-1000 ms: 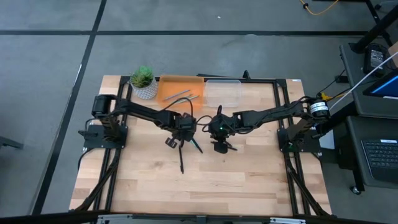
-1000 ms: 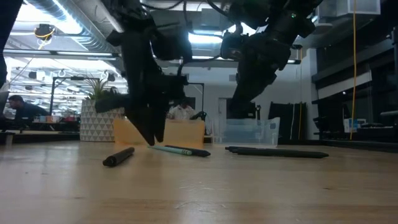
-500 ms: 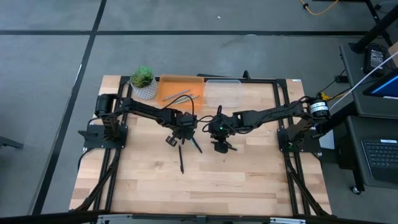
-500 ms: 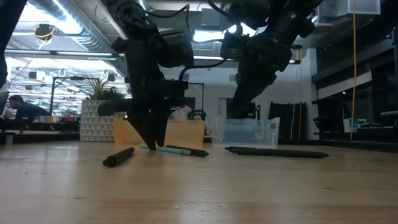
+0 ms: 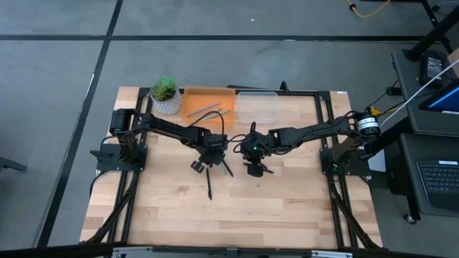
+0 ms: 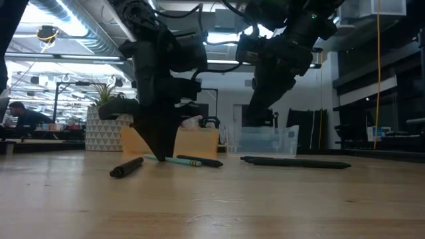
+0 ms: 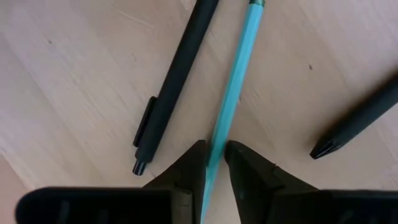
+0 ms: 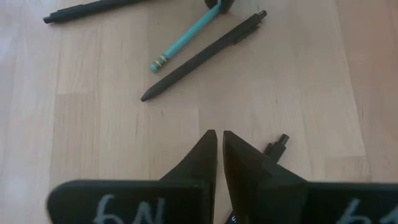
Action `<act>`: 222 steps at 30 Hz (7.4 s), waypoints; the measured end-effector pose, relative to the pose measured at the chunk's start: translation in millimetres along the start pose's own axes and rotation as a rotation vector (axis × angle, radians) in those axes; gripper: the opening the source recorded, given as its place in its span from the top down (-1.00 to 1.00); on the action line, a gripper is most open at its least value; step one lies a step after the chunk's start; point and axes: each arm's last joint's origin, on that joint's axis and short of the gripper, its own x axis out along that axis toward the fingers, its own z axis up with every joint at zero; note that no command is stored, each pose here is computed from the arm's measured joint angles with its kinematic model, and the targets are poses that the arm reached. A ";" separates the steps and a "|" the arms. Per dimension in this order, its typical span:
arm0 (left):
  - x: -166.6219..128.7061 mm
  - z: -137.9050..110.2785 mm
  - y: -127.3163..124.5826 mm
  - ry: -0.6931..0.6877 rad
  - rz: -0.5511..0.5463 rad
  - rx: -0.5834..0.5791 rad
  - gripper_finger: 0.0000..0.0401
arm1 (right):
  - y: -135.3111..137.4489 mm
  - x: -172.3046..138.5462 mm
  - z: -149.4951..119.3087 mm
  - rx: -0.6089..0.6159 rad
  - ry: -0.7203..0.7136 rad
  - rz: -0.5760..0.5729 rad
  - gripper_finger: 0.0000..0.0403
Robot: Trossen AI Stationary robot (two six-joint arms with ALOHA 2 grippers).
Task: Sort pens & pencils
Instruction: Put the light blue pencil into the orange bin, then put the black pen into the transparent bin
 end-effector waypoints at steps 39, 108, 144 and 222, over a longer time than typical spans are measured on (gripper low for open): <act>11.1 -1.5 0.8 0.086 -0.007 -0.059 0.90 | 4.3 0.0 -0.6 0.015 0.004 0.023 0.85; -142.1 -65.3 155.7 0.313 0.288 -0.493 0.91 | 1.6 9.4 -24.3 0.016 0.075 0.014 0.85; -128.4 -128.0 183.8 -0.023 0.120 -0.586 0.91 | 1.5 9.7 -25.1 -0.010 0.081 0.014 0.85; -186.8 -88.7 106.6 -0.575 0.035 -0.411 0.65 | -7.9 -17.3 23.7 -0.091 -0.136 -0.007 0.85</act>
